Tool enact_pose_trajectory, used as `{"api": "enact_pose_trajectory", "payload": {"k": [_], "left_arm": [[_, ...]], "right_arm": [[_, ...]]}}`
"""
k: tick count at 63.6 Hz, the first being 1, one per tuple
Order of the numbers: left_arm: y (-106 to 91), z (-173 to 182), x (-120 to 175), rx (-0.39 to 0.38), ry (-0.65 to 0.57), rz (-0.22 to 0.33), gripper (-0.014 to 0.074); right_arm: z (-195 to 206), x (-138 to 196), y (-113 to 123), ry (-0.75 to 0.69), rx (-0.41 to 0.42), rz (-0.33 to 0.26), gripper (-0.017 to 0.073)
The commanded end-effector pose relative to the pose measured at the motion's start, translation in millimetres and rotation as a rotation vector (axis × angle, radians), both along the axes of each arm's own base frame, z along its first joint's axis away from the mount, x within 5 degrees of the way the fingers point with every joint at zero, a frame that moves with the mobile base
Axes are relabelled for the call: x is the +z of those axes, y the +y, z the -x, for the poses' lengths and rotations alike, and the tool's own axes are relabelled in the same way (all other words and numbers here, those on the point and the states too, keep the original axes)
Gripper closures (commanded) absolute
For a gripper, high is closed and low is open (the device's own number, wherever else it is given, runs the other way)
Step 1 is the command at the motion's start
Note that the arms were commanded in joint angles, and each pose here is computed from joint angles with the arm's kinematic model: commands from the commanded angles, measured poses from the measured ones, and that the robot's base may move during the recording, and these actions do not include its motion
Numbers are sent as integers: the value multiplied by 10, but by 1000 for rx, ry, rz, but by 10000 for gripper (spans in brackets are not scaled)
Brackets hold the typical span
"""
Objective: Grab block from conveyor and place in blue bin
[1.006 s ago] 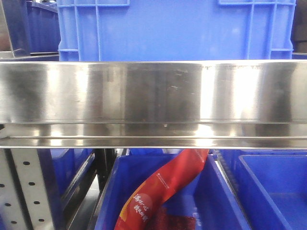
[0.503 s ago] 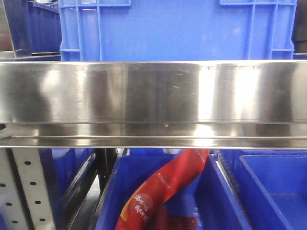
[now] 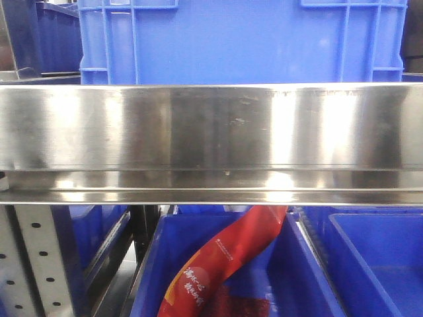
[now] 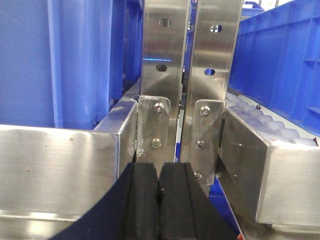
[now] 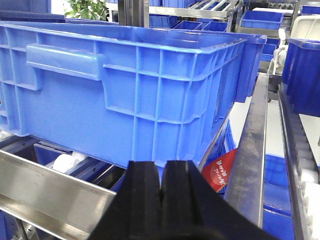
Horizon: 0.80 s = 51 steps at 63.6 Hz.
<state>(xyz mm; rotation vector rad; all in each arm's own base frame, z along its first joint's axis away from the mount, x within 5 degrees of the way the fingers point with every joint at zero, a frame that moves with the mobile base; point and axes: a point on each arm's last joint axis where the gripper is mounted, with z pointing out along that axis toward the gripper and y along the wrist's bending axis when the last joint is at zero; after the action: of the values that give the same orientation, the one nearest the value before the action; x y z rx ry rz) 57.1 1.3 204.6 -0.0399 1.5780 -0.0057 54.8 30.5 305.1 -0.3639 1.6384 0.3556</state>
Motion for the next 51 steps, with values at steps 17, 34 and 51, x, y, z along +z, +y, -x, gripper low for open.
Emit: {"api": "enact_pose_trajectory", "payload": {"k": [17,34,51], "left_arm": [[1,6,34,2,-38,8,704],[1,6,34,2,-38,8,704],[1,6,34,2,-38,8,704]], "right_arm": [[5,21,-9,-28,-7,-1,712],[5,21,-9,-28,-7,-1,712],[5,21,-9,-28,-7,-1,712]]}}
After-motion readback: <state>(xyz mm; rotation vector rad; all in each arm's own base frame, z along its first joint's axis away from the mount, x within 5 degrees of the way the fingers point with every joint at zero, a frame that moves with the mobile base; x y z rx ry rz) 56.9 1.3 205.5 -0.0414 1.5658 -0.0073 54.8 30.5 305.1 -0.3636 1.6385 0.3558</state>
